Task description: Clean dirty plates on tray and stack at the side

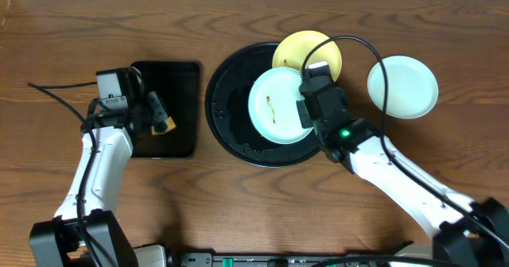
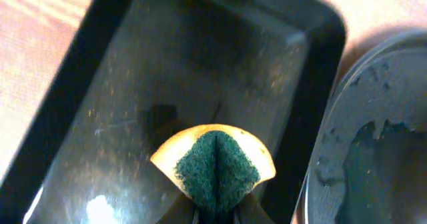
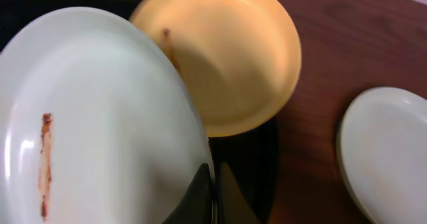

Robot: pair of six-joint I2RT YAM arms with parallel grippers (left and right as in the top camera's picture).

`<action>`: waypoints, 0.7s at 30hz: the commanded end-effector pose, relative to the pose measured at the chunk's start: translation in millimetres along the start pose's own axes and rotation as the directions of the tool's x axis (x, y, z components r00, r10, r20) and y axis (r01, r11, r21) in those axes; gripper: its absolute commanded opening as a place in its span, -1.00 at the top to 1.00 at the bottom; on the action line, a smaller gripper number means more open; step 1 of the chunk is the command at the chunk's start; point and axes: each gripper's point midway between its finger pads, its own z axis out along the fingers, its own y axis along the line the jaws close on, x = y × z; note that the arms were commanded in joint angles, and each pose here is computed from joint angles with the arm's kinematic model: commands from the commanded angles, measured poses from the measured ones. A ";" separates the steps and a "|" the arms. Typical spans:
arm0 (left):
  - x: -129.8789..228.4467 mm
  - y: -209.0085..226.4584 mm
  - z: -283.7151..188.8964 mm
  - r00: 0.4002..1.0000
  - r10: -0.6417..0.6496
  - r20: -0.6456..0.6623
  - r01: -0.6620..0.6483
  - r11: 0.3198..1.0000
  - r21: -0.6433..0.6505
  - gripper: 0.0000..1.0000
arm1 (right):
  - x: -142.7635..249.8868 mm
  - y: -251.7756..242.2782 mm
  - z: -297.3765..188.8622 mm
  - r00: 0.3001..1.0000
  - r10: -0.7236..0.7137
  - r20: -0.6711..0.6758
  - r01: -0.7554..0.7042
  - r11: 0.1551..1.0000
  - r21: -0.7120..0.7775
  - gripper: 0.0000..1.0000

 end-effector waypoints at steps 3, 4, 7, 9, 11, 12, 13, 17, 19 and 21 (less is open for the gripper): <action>-7.9 -34.9 -1.0 0.994 0.103 0.044 -0.107 0.988 0.109 0.85 | 13.2 -2.4 23.0 0.999 -0.008 -0.034 0.011 0.997 0.079 0.98; -6.4 -43.0 -2.0 0.992 0.116 0.045 -0.121 0.984 0.131 0.85 | 16.8 0.0 26.5 0.999 -0.012 -0.045 0.015 0.997 0.072 0.98; 0.5 -65.2 -4.6 0.985 0.163 0.049 -0.169 0.971 0.167 0.85 | 24.7 20.8 31.9 0.997 -0.006 -0.082 0.001 0.998 -0.060 0.98; 6.2 -81.0 -6.4 0.979 0.198 0.052 -0.204 0.960 0.193 0.85 | 26.2 37.0 30.3 0.993 0.037 -0.113 -0.057 0.982 -0.178 0.98; 13.0 -99.7 -8.6 0.970 0.237 0.060 -0.244 0.944 0.223 0.85 | 27.5 47.0 27.4 0.979 0.110 -0.171 -0.153 0.952 -0.263 0.98; 16.4 -108.4 -9.1 0.965 0.255 0.065 -0.263 0.935 0.238 0.85 | 28.3 46.9 26.5 0.971 0.138 -0.197 -0.190 0.942 -0.275 0.98; 19.8 -117.2 -9.9 0.959 0.274 0.070 -0.282 0.926 0.252 0.85 | 29.8 44.5 26.2 0.963 0.157 -0.219 -0.215 0.938 -0.271 0.98; 34.3 -145.8 -13.2 0.938 0.337 0.084 -0.346 0.889 0.299 0.85 | 39.7 34.4 26.3 0.950 0.163 -0.267 -0.228 0.946 -0.230 0.98; 43.0 -157.3 -14.8 0.928 0.363 0.082 -0.369 0.873 0.320 0.85 | 40.4 31.0 27.2 0.951 0.163 -0.263 -0.220 0.953 -0.208 0.98; 52.0 -166.9 -16.3 0.919 0.387 0.078 -0.390 0.857 0.337 0.85 | 39.6 27.4 28.3 0.951 0.175 -0.256 -0.227 0.956 -0.187 0.98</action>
